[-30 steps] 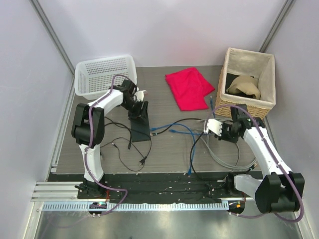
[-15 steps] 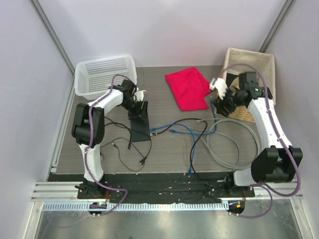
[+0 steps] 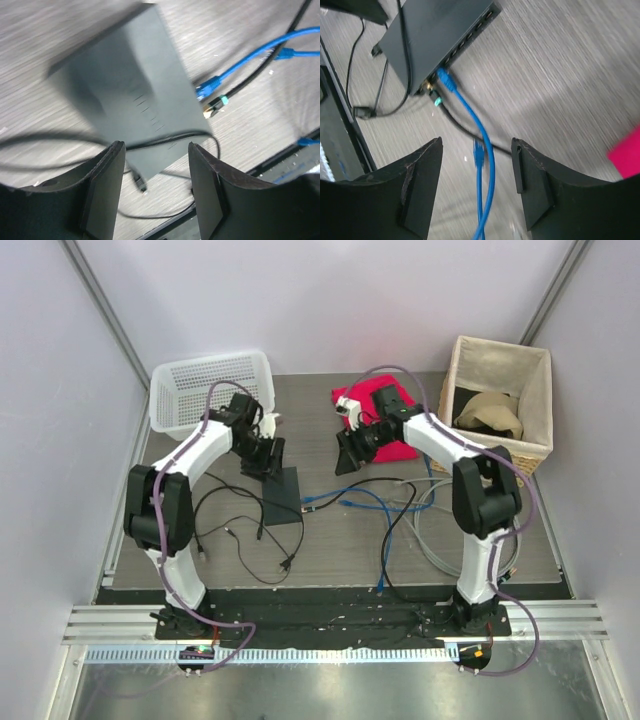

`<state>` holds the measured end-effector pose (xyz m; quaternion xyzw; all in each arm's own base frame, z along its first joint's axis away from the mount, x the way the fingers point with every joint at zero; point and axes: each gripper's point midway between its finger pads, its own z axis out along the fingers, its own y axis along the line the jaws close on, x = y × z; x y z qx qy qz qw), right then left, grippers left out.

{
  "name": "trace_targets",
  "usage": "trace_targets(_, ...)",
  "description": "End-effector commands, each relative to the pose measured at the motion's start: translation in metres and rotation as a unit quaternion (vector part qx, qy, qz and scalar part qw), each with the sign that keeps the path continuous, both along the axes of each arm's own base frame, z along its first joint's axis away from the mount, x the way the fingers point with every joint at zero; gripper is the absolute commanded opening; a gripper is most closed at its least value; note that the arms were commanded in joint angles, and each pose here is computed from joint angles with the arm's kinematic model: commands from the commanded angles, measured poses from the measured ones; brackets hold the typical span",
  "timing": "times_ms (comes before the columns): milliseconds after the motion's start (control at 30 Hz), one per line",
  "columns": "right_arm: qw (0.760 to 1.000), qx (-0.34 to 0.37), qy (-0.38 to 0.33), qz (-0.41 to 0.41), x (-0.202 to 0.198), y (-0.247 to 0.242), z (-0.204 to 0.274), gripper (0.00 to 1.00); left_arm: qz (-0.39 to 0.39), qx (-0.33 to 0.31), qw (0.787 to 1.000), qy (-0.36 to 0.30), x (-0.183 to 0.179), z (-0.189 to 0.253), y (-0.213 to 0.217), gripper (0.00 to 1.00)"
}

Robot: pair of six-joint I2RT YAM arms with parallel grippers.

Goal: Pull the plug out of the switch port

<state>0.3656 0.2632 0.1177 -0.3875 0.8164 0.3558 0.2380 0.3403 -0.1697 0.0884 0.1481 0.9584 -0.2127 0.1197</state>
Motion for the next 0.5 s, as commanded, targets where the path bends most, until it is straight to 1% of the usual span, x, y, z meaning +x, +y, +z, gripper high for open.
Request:
trace_targets(0,0.998,0.057,-0.003,0.01,0.018,0.054,0.023,0.66,0.046,0.055,0.997,-0.019,0.007,-0.003,0.027,0.58)
trace_targets(167,0.998,0.059,0.026,0.025,0.015,0.086,-0.001,0.68,0.051,0.078,0.996,-0.009,0.017,-0.027,0.034,0.58)
trace_targets(267,0.997,0.051,0.046,0.031,0.009,0.092,-0.021,0.68,0.046,0.093,0.995,-0.003,0.022,-0.038,0.037,0.58)
trace_targets(467,0.995,0.03,0.087,0.027,-0.002,0.093,-0.057,0.69,0.032,0.068,0.997,0.025,0.017,-0.053,0.028,0.57)
